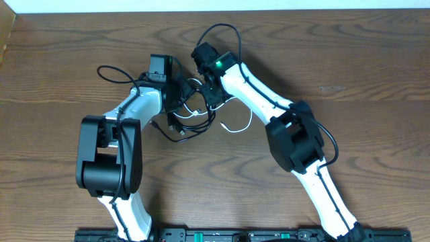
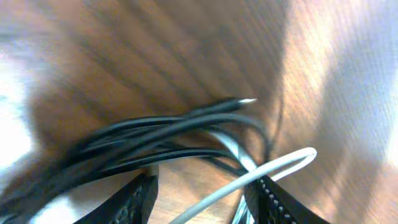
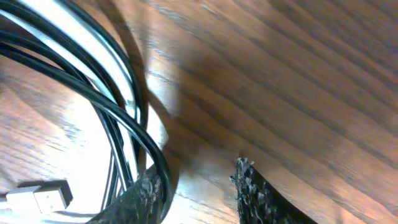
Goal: Untangle cables
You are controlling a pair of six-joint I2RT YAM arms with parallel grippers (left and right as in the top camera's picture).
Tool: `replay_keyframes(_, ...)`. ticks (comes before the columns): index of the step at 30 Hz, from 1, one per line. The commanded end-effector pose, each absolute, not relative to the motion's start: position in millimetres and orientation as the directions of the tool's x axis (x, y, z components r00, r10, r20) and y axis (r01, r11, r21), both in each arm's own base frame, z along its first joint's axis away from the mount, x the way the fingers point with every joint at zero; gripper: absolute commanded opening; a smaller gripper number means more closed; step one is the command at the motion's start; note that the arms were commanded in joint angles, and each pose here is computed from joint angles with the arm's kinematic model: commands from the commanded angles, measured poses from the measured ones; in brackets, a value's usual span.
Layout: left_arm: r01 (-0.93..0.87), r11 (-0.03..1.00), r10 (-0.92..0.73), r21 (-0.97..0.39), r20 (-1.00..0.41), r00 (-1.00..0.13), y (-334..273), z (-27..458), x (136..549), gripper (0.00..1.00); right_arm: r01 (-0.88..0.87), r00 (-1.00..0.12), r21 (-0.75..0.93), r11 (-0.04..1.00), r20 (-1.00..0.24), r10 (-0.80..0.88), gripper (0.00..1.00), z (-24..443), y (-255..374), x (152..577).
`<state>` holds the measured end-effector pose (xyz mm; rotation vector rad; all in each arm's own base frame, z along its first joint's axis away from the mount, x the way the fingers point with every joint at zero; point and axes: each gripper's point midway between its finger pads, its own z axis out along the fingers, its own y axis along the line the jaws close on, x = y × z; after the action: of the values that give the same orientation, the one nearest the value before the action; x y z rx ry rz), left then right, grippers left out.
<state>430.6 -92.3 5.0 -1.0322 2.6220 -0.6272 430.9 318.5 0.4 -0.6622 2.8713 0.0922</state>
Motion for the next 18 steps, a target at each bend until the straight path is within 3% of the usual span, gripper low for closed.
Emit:
replay_keyframes(1,-0.720,0.674,-0.729,-0.167,0.006,-0.684,-33,-72,363,0.52,-0.375,-0.924,-0.023,0.927,-0.069,-0.376,0.35,-44,286,420)
replay_keyframes(5,-0.733,0.667,-0.737,-0.137,0.029,-0.676,-9,-68,357,0.52,-0.362,-0.928,-0.093,0.928,-0.057,-0.367,0.35,-36,267,427)
replay_keyframes(10,-0.732,0.670,-0.734,-0.126,0.033,-0.678,13,-69,353,0.52,-0.377,-0.915,-0.300,0.876,-0.027,-0.403,0.37,-28,225,437)
replay_keyframes(18,-0.766,0.640,-0.767,-0.056,-0.004,-0.641,58,-70,342,0.54,-0.348,-0.932,-0.324,0.880,0.020,-0.361,0.41,-41,183,445)
